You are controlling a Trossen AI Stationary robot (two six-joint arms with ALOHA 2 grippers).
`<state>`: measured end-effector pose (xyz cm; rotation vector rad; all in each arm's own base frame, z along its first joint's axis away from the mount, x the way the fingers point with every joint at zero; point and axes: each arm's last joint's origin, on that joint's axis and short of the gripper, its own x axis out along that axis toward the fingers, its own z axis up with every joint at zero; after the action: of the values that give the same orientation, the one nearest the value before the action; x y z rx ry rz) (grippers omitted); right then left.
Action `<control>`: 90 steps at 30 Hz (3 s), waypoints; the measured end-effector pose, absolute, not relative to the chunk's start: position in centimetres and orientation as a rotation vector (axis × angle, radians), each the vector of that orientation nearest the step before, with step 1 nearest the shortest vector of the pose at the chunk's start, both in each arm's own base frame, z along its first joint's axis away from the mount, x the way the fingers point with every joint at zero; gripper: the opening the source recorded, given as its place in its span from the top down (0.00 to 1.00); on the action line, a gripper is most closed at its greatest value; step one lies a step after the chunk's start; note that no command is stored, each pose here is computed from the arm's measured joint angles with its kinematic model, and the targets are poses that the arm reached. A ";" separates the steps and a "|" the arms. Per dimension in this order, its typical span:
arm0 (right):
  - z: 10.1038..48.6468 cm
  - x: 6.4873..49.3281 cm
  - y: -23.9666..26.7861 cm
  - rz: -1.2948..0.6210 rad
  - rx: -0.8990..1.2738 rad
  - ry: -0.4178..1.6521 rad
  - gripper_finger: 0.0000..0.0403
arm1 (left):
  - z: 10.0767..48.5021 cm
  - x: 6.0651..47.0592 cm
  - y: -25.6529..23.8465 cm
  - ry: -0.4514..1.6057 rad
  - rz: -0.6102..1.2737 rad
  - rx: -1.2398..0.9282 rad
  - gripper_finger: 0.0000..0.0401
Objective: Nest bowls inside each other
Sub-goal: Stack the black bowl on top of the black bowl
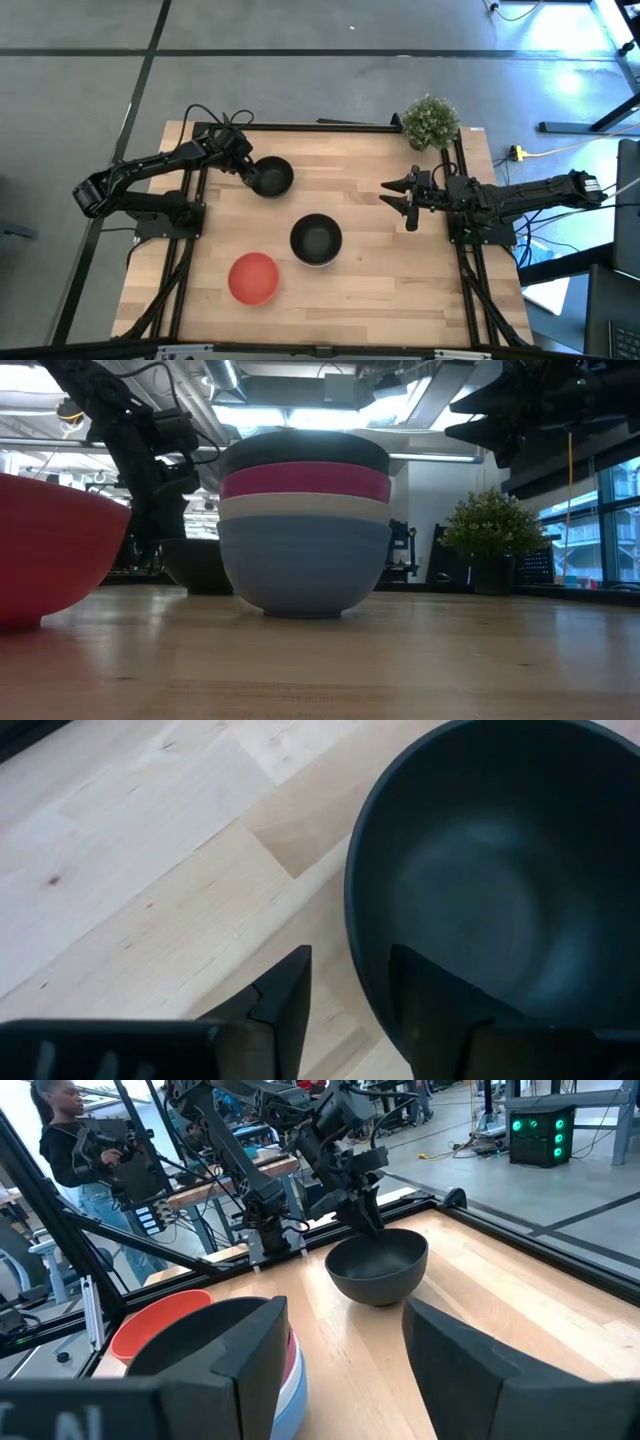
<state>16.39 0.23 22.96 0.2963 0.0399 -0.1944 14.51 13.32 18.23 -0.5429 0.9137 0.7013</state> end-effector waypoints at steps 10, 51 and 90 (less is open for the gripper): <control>23.0 16.4 0.2 -0.194 0.296 0.038 0.50 | 18.2 14.5 13.3 0.911 0.707 -0.548 0.90; 22.9 16.4 0.2 -0.195 0.296 0.043 0.50 | 36.0 20.1 9.8 0.666 0.306 -0.439 1.00; 22.8 16.4 0.2 -0.197 0.297 0.053 0.50 | 33.4 34.5 1.1 1.026 0.002 -0.252 1.00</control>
<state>16.39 0.23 22.82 0.2972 0.0532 -0.1973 34.48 1.14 33.43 -0.2523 1.0263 0.0022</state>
